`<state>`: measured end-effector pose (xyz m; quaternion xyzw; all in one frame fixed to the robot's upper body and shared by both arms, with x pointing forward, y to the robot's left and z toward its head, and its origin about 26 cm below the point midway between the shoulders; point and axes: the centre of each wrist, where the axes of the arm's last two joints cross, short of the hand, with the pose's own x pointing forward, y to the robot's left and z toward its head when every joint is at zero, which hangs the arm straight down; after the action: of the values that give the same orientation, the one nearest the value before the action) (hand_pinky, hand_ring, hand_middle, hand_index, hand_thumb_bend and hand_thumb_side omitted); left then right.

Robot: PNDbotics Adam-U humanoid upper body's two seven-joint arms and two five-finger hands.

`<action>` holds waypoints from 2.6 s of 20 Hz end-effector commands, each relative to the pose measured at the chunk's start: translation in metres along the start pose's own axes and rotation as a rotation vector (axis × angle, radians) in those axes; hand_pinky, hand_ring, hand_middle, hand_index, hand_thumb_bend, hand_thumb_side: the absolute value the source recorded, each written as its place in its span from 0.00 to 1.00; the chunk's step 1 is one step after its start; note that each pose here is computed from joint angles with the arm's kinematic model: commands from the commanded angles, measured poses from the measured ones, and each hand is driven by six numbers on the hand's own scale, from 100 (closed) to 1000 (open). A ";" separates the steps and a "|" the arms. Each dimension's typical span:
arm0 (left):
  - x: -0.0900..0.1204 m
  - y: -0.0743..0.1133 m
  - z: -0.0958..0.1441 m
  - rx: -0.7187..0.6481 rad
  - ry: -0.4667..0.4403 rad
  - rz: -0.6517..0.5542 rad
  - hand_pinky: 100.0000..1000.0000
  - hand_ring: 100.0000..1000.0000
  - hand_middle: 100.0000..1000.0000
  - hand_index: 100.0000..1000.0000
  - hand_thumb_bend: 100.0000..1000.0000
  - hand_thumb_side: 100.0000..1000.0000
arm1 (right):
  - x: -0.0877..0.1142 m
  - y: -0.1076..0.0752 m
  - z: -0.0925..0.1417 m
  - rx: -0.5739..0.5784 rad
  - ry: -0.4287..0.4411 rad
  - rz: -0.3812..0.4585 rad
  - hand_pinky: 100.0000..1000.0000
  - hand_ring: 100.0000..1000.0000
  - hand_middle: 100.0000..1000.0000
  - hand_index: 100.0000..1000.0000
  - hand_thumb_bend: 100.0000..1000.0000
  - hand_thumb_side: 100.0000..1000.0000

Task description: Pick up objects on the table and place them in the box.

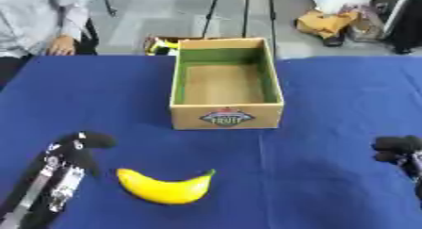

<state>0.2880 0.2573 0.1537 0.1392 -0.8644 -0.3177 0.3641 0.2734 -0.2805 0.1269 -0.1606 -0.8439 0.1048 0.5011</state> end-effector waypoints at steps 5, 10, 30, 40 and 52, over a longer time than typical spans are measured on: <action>0.006 0.028 -0.010 -0.055 -0.086 -0.208 0.33 0.73 0.68 0.77 0.00 0.96 | 0.005 -0.004 -0.001 -0.010 -0.018 0.014 0.72 0.73 0.43 0.69 0.00 1.00; 0.018 0.035 -0.030 -0.208 -0.122 -0.348 0.33 0.70 0.71 0.82 0.00 0.96 | 0.004 -0.006 -0.001 -0.011 -0.010 0.029 0.72 0.73 0.43 0.69 0.00 1.00; 0.036 0.040 -0.054 -0.575 -0.029 -0.608 0.52 0.86 0.81 0.90 0.18 0.87 | 0.003 -0.004 0.000 -0.003 -0.005 0.030 0.73 0.73 0.43 0.69 0.00 1.00; 0.036 0.037 -0.055 -0.705 0.041 -0.586 0.56 0.88 0.86 0.94 0.51 1.00 | 0.002 -0.004 0.000 -0.002 -0.001 0.032 0.74 0.73 0.43 0.68 0.00 1.00; 0.038 0.034 -0.056 -0.832 0.109 -0.582 0.56 0.88 0.87 0.94 0.23 0.81 | 0.001 -0.004 0.001 0.000 0.003 0.034 0.74 0.73 0.43 0.68 0.00 1.00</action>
<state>0.3045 0.2410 0.2172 0.2240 -0.5704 -0.7134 0.3399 0.2721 -0.2816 0.1245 -0.1692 -0.8375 0.1079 0.5082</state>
